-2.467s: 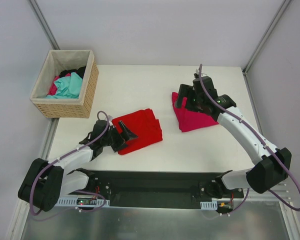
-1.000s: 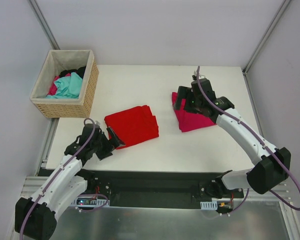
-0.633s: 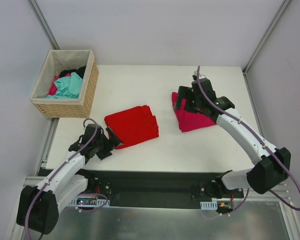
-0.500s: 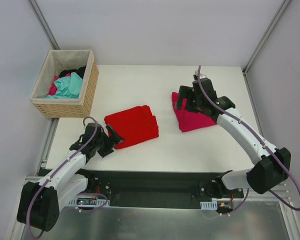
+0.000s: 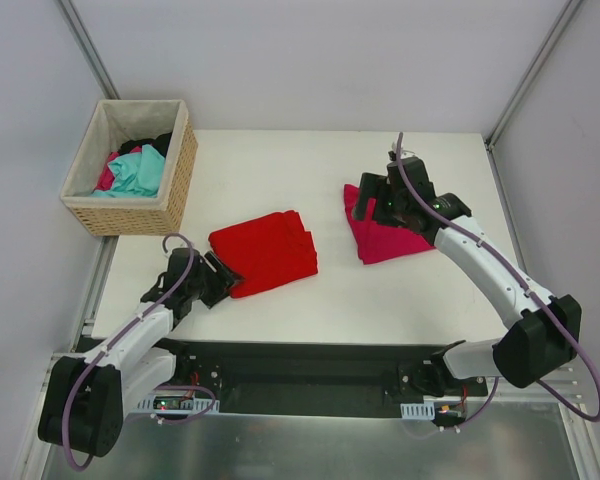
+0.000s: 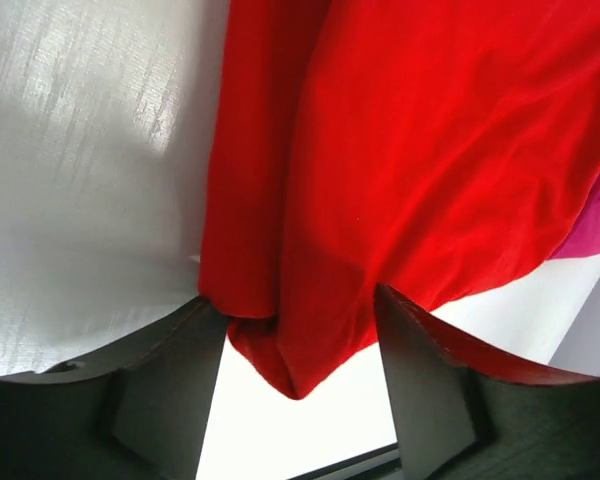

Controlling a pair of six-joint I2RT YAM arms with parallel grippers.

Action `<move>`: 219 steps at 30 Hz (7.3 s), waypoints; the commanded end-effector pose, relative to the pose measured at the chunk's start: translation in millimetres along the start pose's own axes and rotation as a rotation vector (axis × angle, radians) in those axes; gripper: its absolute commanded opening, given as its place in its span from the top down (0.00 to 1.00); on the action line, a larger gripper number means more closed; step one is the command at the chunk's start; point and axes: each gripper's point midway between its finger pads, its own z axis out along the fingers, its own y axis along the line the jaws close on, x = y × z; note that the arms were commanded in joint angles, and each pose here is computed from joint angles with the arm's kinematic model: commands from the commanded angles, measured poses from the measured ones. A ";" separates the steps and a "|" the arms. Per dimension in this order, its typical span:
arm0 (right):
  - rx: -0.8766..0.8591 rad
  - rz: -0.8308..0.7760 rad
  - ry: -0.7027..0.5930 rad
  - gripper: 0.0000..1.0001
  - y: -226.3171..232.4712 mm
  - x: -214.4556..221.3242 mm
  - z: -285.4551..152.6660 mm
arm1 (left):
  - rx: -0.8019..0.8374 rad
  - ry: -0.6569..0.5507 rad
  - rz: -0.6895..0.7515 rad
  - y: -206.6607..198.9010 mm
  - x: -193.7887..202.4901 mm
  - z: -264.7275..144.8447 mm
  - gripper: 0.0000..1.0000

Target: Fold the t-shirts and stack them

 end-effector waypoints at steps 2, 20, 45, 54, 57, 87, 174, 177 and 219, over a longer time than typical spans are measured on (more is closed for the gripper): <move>-0.034 0.011 -0.021 0.03 8.7 -9.0 -0.1 | -0.131 0.066 -0.026 45.9 24.6 0.9 0.41; -0.341 -0.020 0.173 0.03 104.4 -2.9 99.8 | -0.137 0.091 -0.047 52.3 32.3 1.1 0.89; -0.561 0.076 0.353 0.03 154.8 51.3 195.9 | -0.156 0.112 -0.055 52.7 32.6 2.5 0.87; -0.623 0.123 0.311 0.03 161.7 48.5 203.2 | -0.150 0.117 -0.052 51.9 33.1 2.2 0.87; -0.626 0.138 0.282 0.04 159.1 43.9 202.3 | -0.150 0.120 -0.051 52.2 34.0 2.1 0.87; -0.730 0.236 0.223 0.04 156.9 18.8 190.1 | -0.144 0.125 -0.047 49.2 32.8 2.1 0.87; -0.627 0.177 0.302 0.99 158.5 66.6 217.1 | -0.116 0.148 -0.041 45.1 33.1 3.1 1.00; -0.621 0.141 0.266 0.99 159.5 53.2 205.1 | -0.089 0.135 -0.021 37.0 27.9 2.0 1.00; -0.521 0.031 -0.042 0.99 115.6 -89.9 73.4 | 0.316 0.075 0.220 -165.1 -49.4 -27.7 1.00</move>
